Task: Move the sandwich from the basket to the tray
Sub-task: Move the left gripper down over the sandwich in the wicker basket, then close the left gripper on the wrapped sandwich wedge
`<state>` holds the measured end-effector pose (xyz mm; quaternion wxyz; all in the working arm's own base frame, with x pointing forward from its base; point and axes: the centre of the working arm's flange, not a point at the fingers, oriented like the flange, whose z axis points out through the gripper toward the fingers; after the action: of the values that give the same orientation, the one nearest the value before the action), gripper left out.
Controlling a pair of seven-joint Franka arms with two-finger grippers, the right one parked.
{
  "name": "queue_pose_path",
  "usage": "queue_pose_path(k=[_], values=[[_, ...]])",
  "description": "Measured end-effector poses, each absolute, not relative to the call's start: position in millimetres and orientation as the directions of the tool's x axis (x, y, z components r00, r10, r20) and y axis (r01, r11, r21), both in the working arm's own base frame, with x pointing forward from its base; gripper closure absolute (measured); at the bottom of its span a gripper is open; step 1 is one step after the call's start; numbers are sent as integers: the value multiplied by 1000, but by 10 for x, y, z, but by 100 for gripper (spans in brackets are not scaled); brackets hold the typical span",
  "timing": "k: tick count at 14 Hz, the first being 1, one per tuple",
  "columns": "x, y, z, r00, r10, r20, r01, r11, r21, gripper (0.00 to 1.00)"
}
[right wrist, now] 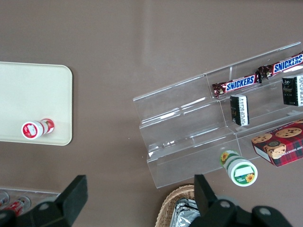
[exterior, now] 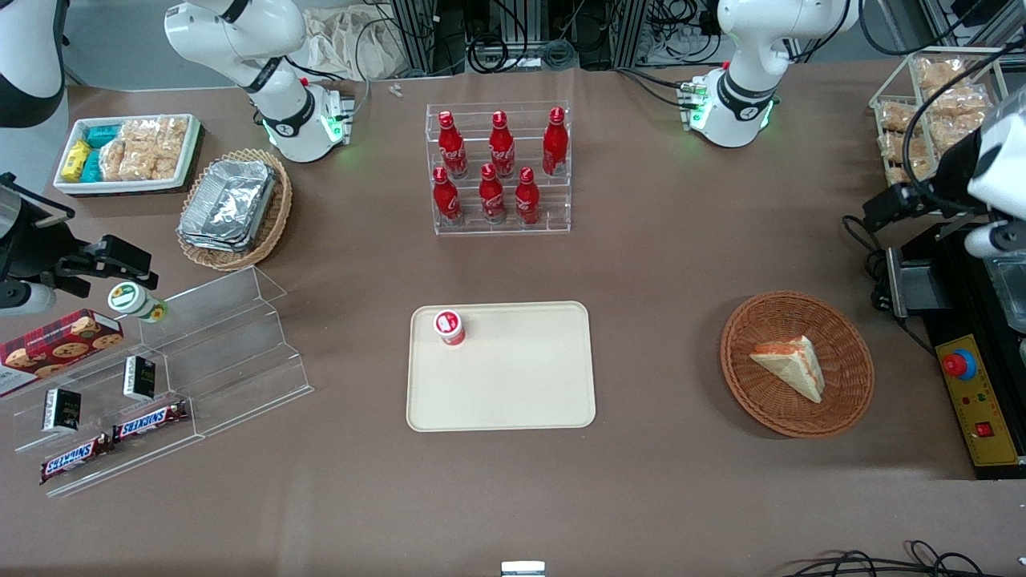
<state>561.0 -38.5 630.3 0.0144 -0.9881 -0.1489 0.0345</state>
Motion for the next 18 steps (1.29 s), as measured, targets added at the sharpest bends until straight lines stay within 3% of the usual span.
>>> queue_pose_path(k=[3,6,10,13,18], values=[[5890,-332,5798,872,486,-64,483,-874,-54,0],[6089,-260,4810,814,577,-69,574,-817,-65,0],[6076,-135,3594,755,655,-21,655,-755,-23,0],[6076,-100,3109,701,713,-7,713,-701,-8,0],[6143,-107,2649,680,733,1,733,-680,4,0]])
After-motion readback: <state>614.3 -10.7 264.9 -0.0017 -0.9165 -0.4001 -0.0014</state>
